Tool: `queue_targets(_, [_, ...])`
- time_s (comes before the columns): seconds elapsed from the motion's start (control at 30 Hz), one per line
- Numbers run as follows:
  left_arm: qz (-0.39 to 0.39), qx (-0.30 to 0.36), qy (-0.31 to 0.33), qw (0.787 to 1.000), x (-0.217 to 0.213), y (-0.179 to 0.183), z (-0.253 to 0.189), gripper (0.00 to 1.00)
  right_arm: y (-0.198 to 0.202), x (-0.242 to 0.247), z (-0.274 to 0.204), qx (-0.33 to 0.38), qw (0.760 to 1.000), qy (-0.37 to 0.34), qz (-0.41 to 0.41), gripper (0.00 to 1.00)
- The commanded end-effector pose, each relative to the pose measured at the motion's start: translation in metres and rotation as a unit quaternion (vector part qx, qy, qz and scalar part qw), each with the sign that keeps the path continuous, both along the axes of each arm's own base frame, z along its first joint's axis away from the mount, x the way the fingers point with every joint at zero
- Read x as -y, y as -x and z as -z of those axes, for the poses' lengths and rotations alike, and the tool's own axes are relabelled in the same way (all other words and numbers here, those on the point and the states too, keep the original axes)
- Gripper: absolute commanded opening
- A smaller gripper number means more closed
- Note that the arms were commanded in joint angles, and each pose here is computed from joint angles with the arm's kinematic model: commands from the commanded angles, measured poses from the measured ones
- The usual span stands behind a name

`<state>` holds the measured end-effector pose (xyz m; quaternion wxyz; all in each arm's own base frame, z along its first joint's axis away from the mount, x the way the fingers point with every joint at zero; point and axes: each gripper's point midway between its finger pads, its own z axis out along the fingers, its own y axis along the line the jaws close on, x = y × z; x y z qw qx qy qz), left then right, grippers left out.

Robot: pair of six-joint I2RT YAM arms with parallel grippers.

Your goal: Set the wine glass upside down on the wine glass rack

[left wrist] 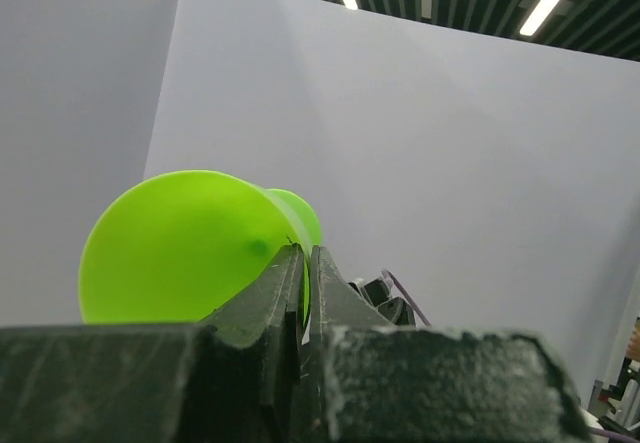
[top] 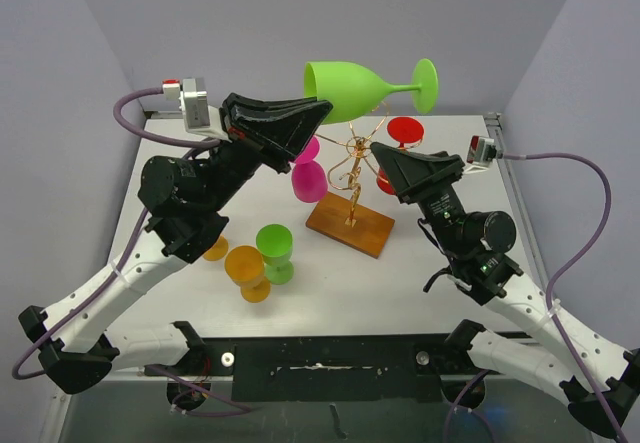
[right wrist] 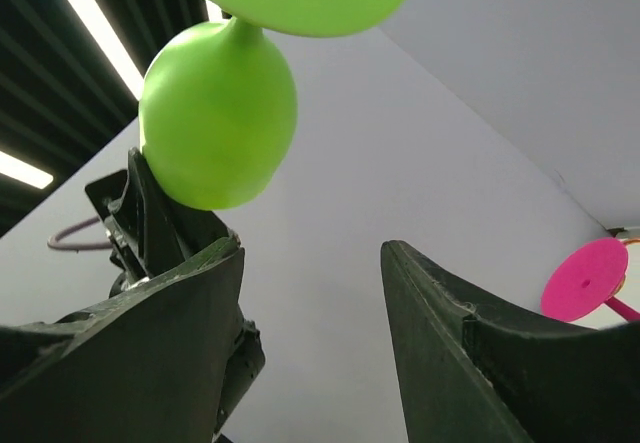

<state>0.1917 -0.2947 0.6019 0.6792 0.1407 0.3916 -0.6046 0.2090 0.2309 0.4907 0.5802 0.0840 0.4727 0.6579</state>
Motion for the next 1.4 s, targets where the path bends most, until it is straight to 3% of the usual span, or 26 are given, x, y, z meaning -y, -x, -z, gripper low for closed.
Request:
queue_targets(0.0, [-0.044,0.06,0.055,0.996,-0.012,0.006,-0.03,0.0,-0.005,0.035,-0.045,0.005,0.993,-0.105,0.053,0.59])
queue_targets(0.57, [-0.061,0.097,0.034,0.993,0.006,0.014,-0.015,0.0,-0.007,0.051,-0.087,0.049,0.976,-0.2,0.066,0.63])
queue_targets(0.77, [-0.051,0.107,0.029,0.993,0.008,0.02,-0.011,0.0,-0.013,0.054,-0.089,0.031,0.972,-0.222,0.069,0.64])
queue_targets(1.37, [0.002,0.106,0.032,0.994,0.016,0.039,-0.005,0.0,-0.019,0.066,-0.096,0.0,0.963,-0.257,0.079,0.45])
